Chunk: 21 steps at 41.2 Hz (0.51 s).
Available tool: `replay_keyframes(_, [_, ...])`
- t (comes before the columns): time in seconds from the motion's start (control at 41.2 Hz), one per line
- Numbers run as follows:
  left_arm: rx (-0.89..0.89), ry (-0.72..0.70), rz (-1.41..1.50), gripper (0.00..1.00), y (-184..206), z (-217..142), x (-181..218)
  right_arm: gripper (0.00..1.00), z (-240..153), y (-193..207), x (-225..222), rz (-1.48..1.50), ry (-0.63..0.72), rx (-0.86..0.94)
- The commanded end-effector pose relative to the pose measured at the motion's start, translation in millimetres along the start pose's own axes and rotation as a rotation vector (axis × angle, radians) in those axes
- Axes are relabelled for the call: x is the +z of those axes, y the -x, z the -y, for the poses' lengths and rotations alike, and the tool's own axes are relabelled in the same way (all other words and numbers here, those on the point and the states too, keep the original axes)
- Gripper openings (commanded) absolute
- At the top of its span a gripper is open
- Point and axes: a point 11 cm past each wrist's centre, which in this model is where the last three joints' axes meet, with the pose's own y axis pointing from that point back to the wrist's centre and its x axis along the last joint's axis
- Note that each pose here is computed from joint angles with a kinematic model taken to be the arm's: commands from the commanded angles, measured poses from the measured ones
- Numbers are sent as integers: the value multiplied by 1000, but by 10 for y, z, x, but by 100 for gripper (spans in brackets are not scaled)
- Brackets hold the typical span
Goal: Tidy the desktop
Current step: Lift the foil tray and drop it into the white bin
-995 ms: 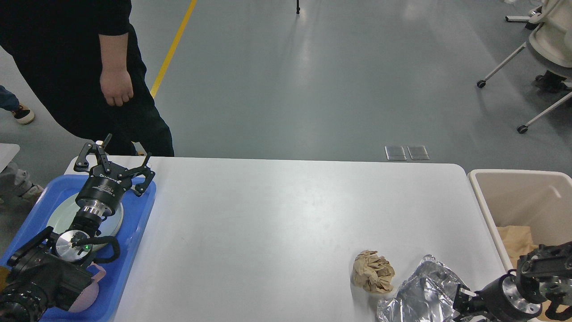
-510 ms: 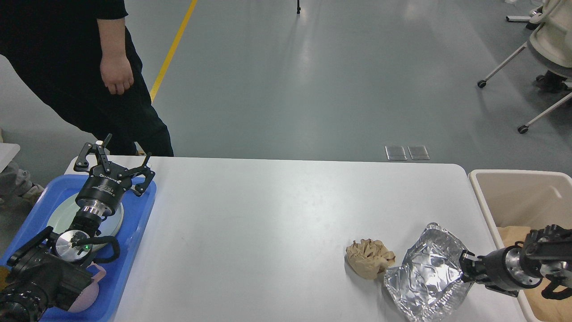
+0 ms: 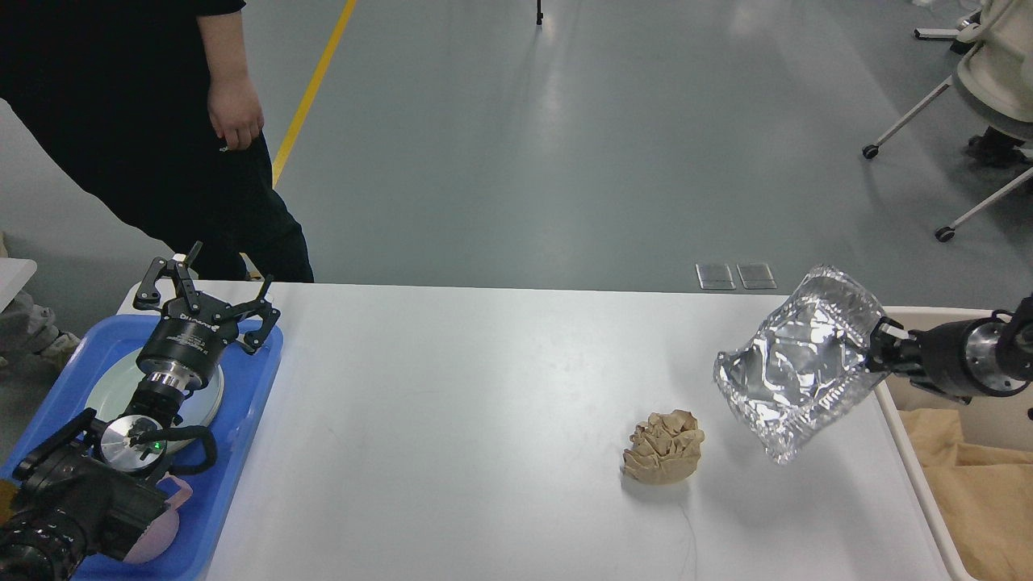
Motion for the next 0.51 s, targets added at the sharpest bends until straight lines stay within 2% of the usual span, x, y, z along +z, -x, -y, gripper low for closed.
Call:
replay_keyframes(0.0, [0,1,1,96,-1,-1,7,0,-250,-337,-193,13,-60,74])
replay_keyframes(0.146, [0,0,0,96,1,0,-1,0,-485,-613,-346,21,-109,138])
replay_keyframes(0.243, [0,0,0,96,1,0,-1,0,-521,-871,-177,37,-67,219])
replay_keyframes(0.291, [0,0,0,96,1,0,-1,0,-505,-986,27,59,-21,261])
replay_keyframes(0.316, [0,1,1,96,-1,-1,7,0,-432,-1024,278,76,37,291])
replay_keyframes(0.437, [0,0,0,96,1,0,-1,0,-337,-1100,828,129,150,359])
replay_keyframes(0.486, [0,1,1,96,-1,-1,7,0,-305,-1097,1181,192,210,403])
